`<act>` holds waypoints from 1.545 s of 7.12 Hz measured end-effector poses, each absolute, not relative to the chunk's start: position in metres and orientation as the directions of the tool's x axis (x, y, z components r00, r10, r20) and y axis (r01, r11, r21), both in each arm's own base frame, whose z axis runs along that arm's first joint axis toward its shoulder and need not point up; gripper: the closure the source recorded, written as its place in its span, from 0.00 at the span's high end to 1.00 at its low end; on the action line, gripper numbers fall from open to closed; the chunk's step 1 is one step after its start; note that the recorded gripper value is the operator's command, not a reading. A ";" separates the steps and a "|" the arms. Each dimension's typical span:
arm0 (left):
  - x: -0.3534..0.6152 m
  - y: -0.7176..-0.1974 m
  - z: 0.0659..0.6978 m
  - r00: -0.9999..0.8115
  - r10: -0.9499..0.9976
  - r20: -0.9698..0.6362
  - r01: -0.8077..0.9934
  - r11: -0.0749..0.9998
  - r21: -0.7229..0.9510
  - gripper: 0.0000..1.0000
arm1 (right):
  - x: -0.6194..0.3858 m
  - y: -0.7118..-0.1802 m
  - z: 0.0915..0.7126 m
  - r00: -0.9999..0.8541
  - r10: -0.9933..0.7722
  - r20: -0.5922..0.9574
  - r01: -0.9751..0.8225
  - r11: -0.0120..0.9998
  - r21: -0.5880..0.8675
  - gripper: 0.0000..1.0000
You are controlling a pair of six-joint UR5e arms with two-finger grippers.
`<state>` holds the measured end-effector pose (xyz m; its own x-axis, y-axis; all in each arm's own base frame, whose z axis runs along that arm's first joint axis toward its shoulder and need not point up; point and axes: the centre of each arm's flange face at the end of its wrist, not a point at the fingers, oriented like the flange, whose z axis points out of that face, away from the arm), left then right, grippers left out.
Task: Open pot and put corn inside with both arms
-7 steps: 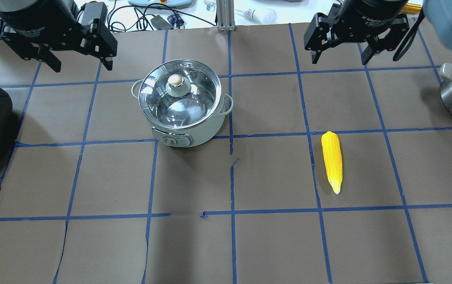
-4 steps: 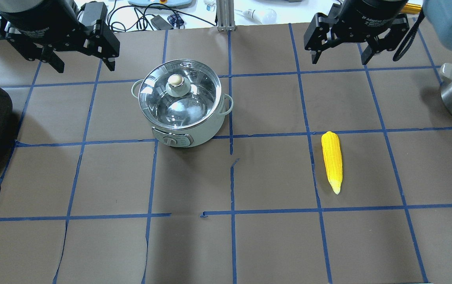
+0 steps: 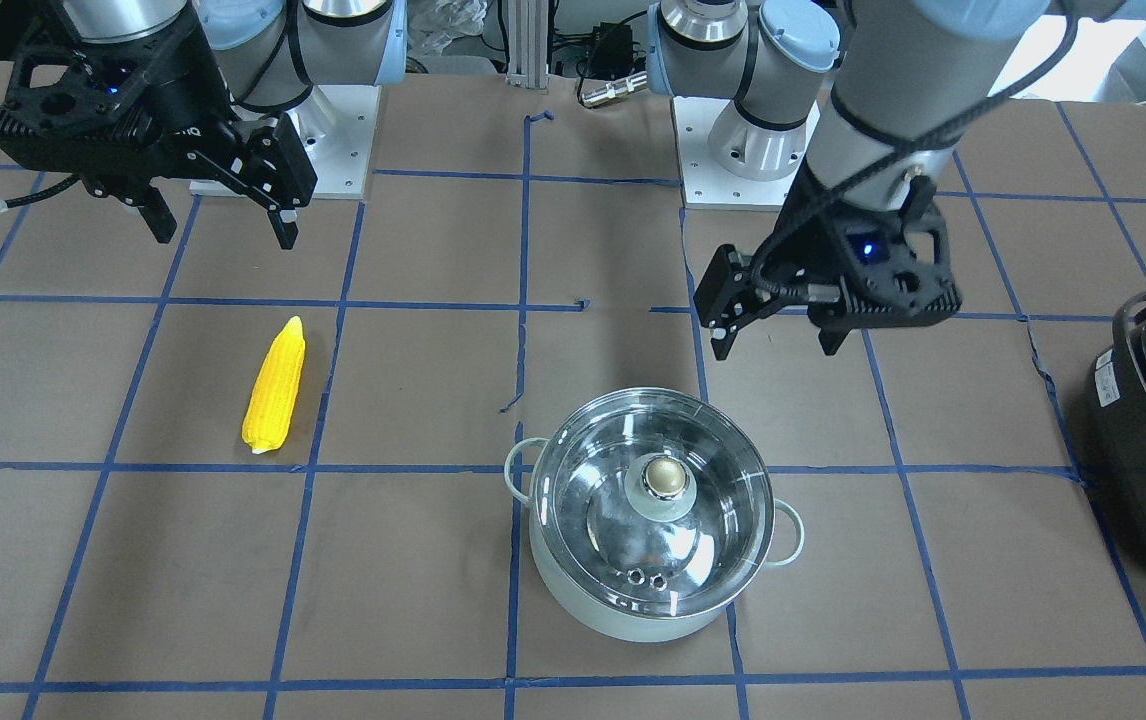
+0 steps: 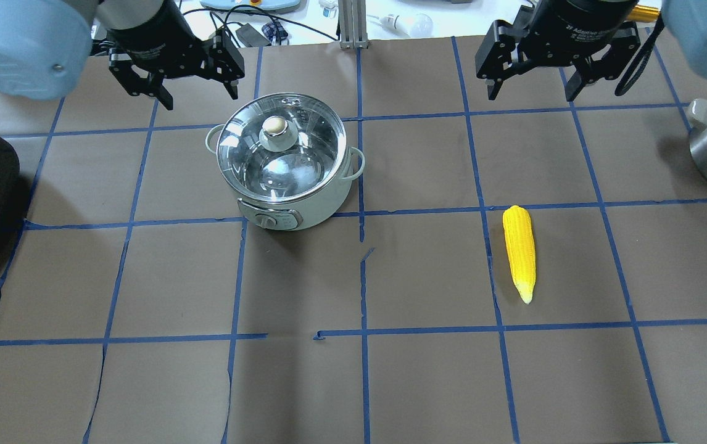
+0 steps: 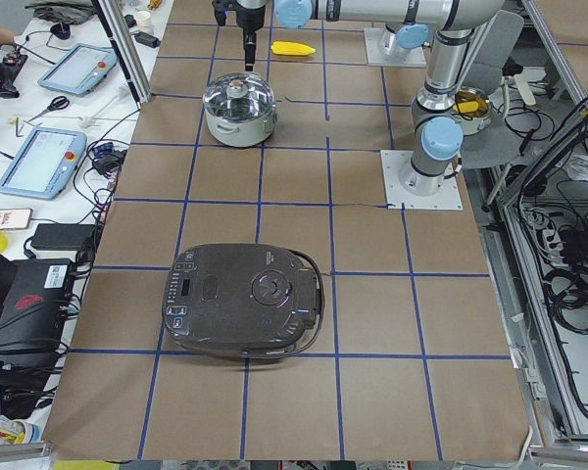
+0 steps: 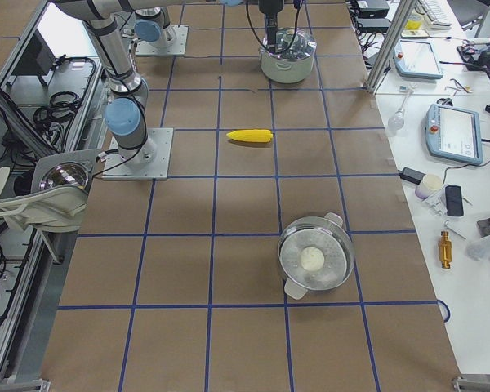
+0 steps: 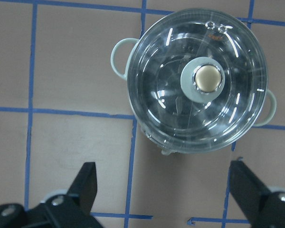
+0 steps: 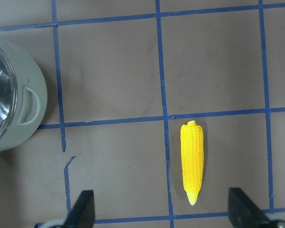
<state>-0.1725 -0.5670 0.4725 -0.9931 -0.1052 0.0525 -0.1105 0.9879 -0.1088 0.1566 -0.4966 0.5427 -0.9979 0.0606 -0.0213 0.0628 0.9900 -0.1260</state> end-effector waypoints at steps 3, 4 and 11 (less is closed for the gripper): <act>-0.220 -0.600 0.399 -0.981 -0.186 0.059 -0.189 0.980 -0.068 1.00 | 0.157 -0.497 0.543 -0.998 0.061 -0.021 0.063 0.990 -0.126 1.00; -0.225 -0.608 0.383 -0.976 -0.207 0.062 -0.211 0.975 -0.067 1.00 | 0.157 -0.497 0.542 -0.998 0.061 -0.021 0.063 0.990 -0.125 1.00; -0.230 -0.632 0.340 -0.993 -0.101 0.060 -0.107 0.990 -0.095 0.90 | 0.157 -0.497 0.542 -0.998 0.061 -0.021 0.063 0.990 -0.125 1.00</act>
<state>-0.2304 -0.6317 0.3402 -0.9930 -0.1014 0.0599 -0.1068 0.9897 -0.0954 0.1566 -0.4972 0.5420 -0.9979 0.0611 -0.0211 0.0632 0.9902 -0.1246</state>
